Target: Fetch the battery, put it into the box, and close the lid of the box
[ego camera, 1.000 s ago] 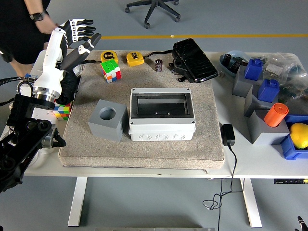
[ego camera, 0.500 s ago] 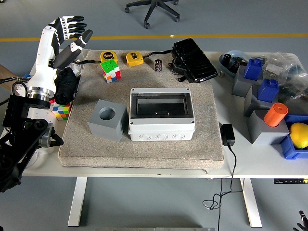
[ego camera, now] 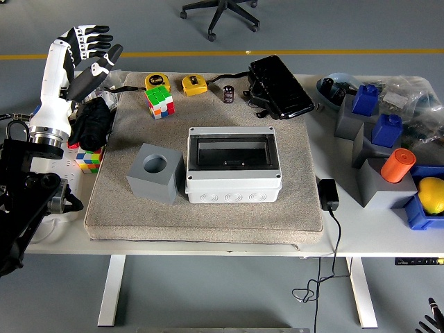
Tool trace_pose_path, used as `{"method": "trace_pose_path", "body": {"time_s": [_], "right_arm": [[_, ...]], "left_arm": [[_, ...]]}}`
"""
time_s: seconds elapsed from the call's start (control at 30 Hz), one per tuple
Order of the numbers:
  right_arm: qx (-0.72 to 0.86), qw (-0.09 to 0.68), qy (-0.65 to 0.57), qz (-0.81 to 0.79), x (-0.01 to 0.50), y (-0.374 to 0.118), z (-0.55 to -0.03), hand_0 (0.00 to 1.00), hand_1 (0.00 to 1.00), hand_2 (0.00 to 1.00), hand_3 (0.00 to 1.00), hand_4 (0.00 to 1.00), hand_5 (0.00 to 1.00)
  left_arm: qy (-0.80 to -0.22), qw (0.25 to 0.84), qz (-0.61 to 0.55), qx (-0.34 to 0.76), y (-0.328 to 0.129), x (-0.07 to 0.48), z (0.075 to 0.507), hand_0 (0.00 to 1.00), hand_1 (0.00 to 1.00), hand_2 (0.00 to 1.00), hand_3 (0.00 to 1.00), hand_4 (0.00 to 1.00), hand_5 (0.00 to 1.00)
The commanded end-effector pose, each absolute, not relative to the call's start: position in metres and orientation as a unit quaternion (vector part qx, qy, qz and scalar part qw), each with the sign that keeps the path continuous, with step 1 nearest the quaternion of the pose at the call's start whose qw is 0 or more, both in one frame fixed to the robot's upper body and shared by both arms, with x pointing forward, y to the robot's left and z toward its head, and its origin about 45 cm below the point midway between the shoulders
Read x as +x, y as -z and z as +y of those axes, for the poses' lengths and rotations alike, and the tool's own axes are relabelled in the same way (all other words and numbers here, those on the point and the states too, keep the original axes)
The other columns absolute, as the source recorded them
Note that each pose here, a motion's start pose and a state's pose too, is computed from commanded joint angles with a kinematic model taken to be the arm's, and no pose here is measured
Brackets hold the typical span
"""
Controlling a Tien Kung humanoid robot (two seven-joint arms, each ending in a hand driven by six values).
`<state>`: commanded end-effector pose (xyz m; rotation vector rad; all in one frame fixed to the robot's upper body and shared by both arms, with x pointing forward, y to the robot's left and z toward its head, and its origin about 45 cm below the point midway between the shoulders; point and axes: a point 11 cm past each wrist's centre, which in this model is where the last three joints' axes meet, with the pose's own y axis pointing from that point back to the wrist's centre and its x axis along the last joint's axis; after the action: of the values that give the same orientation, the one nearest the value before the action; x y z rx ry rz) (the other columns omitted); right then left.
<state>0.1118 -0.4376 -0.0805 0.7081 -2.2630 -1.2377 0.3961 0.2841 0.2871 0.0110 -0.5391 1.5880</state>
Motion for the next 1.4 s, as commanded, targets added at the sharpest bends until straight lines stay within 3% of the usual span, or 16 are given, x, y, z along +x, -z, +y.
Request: {"method": "trace_pose_path", "body": {"time_s": [1.4], "right_arm": [[0.235, 0.236, 0.469, -0.818, 0.088, 0.087, -0.438, 0.594, 0.605, 0.612, 0.557, 0.965, 0.543]], "left_arm": [[-0.698, 0.685, -0.209, 0.029, -0.268, 0.394, 0.277, 0.572, 0.665, 0.654, 0.663, 0.960, 0.591]]}}
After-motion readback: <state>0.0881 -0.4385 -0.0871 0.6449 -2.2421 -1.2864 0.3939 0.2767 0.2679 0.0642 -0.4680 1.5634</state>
